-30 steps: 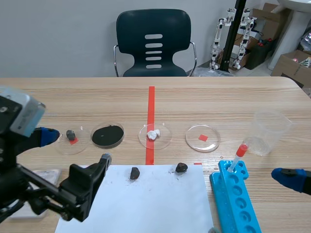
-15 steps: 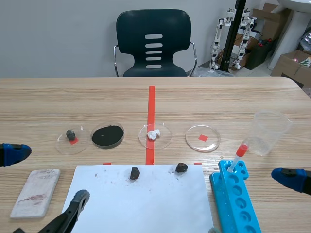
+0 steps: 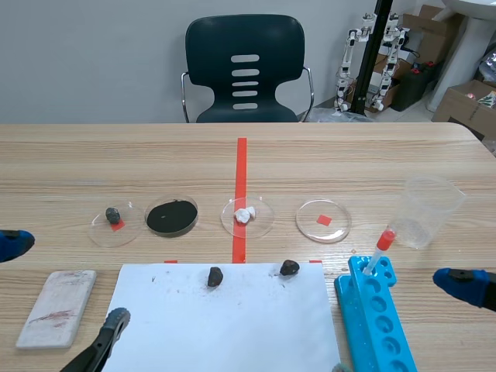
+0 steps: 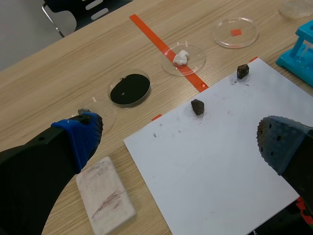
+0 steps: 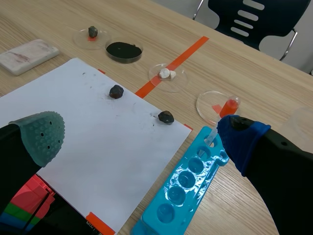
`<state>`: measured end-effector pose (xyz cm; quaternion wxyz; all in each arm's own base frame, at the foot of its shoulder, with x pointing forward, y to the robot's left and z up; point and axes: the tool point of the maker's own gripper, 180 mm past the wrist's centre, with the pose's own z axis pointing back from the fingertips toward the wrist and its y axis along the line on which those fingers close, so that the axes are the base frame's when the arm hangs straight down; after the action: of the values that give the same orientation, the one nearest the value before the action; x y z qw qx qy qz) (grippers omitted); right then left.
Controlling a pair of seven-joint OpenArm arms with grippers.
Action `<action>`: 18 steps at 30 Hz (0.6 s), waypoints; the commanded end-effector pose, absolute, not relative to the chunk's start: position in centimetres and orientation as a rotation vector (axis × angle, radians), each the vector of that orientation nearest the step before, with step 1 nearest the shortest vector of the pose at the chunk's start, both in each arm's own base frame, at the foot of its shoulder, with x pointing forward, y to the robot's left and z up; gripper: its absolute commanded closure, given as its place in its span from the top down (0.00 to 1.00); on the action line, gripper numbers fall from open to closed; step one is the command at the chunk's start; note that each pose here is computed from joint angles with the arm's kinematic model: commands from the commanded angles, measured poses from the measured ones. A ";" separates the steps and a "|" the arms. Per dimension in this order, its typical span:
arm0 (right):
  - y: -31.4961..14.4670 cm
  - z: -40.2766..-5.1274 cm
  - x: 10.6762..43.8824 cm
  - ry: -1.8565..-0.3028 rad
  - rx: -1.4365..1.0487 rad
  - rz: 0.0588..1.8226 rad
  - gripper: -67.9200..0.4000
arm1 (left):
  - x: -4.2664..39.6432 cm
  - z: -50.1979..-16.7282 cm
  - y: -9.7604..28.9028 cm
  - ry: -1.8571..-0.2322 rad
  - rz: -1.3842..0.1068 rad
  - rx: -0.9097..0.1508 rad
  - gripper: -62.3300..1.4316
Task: Return to the home posture
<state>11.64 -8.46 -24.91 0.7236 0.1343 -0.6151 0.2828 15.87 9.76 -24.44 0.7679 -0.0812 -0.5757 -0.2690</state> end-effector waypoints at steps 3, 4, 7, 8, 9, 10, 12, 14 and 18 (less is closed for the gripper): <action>-8.4 -24.1 12.0 -1.390 0.297 0.619 1.00 | 16.2 -23.2 9.4 -1.292 -0.575 -0.185 1.00; -8.4 -24.1 12.0 -1.390 0.297 0.619 1.00 | 16.2 -23.2 9.4 -1.292 -0.575 -0.185 1.00; -8.4 -24.1 12.0 -1.390 0.297 0.619 1.00 | 16.2 -23.2 9.4 -1.292 -0.575 -0.185 1.00; -8.4 -24.1 12.0 -1.390 0.297 0.619 1.00 | 16.2 -23.2 9.4 -1.292 -0.575 -0.185 1.00; -8.4 -24.1 12.0 -1.390 0.297 0.619 1.00 | 16.2 -23.2 9.4 -1.292 -0.575 -0.185 1.00; -8.4 -24.1 12.0 -1.390 0.297 0.619 1.00 | 16.2 -23.2 9.4 -1.292 -0.575 -0.185 1.00; -8.4 -24.1 12.0 -1.390 0.297 0.619 1.00 | 16.2 -23.3 9.3 -1.291 -0.577 -0.189 1.00; -8.4 -24.1 12.0 -1.390 0.297 0.619 1.00 | 16.1 -23.3 9.3 -1.290 -0.578 -0.192 1.00; -8.4 -24.1 12.0 -1.390 0.297 0.619 1.00 | 16.1 -23.3 9.3 -1.290 -0.578 -0.192 1.00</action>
<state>11.64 -8.46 -24.91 0.7236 0.1343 -0.6151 0.2828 15.85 9.73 -24.44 0.7679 -0.0818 -0.5754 -0.2693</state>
